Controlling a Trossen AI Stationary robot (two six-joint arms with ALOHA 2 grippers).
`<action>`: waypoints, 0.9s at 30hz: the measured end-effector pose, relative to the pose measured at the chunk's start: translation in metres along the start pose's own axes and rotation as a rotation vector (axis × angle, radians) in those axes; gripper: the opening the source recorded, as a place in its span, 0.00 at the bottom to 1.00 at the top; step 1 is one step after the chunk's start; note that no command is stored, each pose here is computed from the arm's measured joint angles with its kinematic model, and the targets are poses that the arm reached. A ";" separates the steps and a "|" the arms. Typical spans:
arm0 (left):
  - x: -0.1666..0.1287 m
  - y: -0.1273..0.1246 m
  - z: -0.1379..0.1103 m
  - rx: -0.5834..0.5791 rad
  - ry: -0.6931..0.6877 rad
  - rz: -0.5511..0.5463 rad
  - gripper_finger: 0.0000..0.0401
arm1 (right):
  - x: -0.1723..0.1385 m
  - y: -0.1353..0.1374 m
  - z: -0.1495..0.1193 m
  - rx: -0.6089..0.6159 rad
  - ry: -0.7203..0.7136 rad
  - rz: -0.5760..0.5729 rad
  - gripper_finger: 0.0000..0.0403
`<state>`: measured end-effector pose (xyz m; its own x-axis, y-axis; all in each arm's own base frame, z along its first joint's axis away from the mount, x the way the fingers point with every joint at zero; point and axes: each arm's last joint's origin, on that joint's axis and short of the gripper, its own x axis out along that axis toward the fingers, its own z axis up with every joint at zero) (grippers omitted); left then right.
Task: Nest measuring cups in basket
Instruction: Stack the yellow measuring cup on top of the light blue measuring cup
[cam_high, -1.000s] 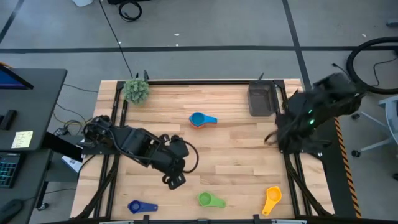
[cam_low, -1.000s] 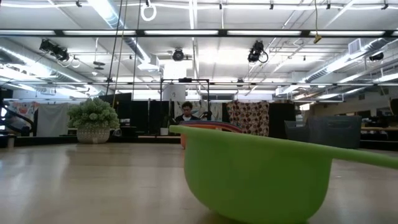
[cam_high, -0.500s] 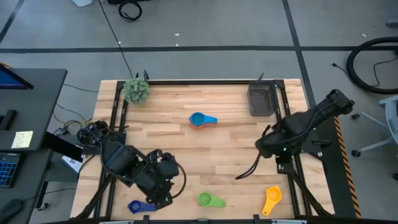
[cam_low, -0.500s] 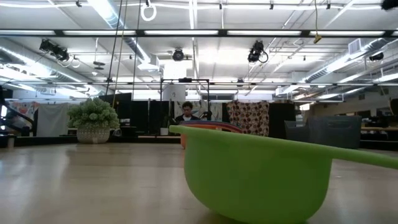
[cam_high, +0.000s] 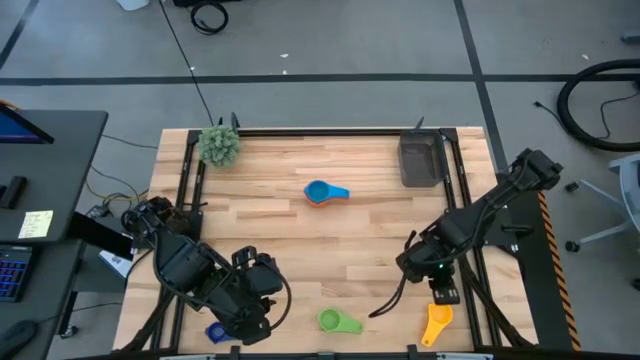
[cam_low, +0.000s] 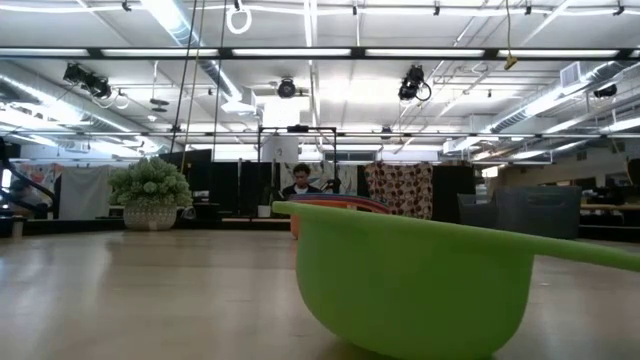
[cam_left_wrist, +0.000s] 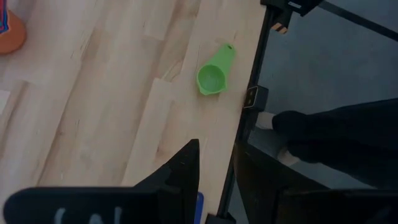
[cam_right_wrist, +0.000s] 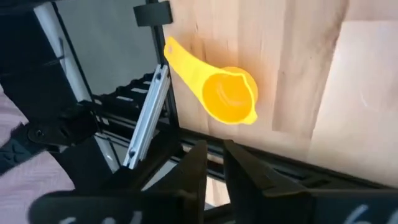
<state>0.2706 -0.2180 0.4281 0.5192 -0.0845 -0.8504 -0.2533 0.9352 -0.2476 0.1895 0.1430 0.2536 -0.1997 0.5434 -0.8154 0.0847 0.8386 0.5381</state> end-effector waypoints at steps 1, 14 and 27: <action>0.000 0.000 0.000 0.000 0.000 0.000 0.26 | 0.001 0.001 0.001 -0.017 -0.001 0.002 0.11; 0.000 0.000 0.000 -0.027 -0.003 -0.005 0.26 | 0.009 0.003 0.010 -0.006 -0.043 -0.037 0.22; -0.002 -0.003 -0.002 -0.018 -0.003 -0.014 0.26 | 0.028 0.011 0.004 -0.241 -0.052 -0.197 0.35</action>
<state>0.2685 -0.2211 0.4290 0.5255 -0.0965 -0.8453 -0.2609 0.9274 -0.2681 0.1888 0.1680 0.2355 -0.1386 0.3777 -0.9155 -0.1857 0.8981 0.3986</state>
